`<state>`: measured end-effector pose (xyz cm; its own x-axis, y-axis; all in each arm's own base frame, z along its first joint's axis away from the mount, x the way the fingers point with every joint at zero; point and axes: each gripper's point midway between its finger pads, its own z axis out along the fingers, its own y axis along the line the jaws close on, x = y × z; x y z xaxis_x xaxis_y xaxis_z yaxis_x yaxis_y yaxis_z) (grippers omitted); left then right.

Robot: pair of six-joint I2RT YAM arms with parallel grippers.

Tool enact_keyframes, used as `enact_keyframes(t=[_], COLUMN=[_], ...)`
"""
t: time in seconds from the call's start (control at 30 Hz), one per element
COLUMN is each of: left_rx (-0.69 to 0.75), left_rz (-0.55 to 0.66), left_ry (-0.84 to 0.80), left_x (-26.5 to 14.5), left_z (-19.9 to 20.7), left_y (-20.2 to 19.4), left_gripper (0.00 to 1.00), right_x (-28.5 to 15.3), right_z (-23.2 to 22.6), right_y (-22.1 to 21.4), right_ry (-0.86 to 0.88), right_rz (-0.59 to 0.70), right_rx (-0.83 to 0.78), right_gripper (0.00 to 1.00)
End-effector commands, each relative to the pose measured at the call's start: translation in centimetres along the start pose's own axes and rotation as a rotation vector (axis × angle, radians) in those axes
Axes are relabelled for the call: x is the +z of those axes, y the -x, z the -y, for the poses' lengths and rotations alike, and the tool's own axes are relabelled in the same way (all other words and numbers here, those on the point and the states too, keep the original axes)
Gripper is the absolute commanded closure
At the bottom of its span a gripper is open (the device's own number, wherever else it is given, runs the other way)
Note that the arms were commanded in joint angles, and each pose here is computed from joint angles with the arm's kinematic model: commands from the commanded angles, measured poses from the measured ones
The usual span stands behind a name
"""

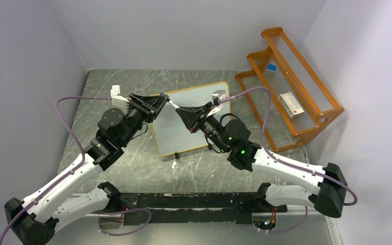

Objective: Write a sentence on the whiteboard
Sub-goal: Pass from the left arm to the right

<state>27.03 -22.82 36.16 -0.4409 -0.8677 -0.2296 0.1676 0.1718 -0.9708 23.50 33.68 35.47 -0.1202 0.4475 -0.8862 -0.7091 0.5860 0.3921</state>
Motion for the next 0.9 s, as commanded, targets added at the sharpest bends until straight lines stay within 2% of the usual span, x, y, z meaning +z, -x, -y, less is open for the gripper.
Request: enact_keyframes(t=[0.0,0.13,0.27,0.33,0.5,0.7,0.8,0.87], left_rx=[0.236,0.499,0.859,1.038,1.359,1.575,1.652,1.700], left_rz=[0.047,0.052,-0.011,-0.081,-0.301,-0.557,-0.588,-0.566], left_ry=[0.047,0.057,0.015,-0.052,-0.160,-0.300,-0.369,-0.438], left_x=[-1.4,-3.1,-4.3,-4.6,-4.3,-3.9,-4.1,-4.4], left_z=[0.8,1.6,2.5,3.0,2.0,-1.2,-1.8,-1.3], left_y=[1.9,3.4,3.7,2.9,0.4,-2.9,-3.5,-3.7], left_gripper=[0.58,0.44,0.31,0.27,0.21,0.22,0.22,0.23], right_x=[-0.8,-1.9,-2.9,-3.5,-4.8,-6.0,-6.4,-6.6], right_z=[-0.2,0.7,1.8,2.4,1.9,0.4,0.2,0.2], right_y=[1.7,2.5,3.4,3.4,3.0,3.6,3.8,3.6], right_ry=[0.028,0.016,0.041,0.055,0.091,0.145,0.153,0.151], right_rz=[-0.069,-0.143,-0.246,-0.312,-0.451,-0.516,-0.536,-0.551], right_rx=[-0.061,-0.091,-0.083,-0.081,-0.107,-0.099,-0.103,-0.104], right_gripper=[1.00,1.00,1.00,1.00,1.00,1.00,1.00,1.00])
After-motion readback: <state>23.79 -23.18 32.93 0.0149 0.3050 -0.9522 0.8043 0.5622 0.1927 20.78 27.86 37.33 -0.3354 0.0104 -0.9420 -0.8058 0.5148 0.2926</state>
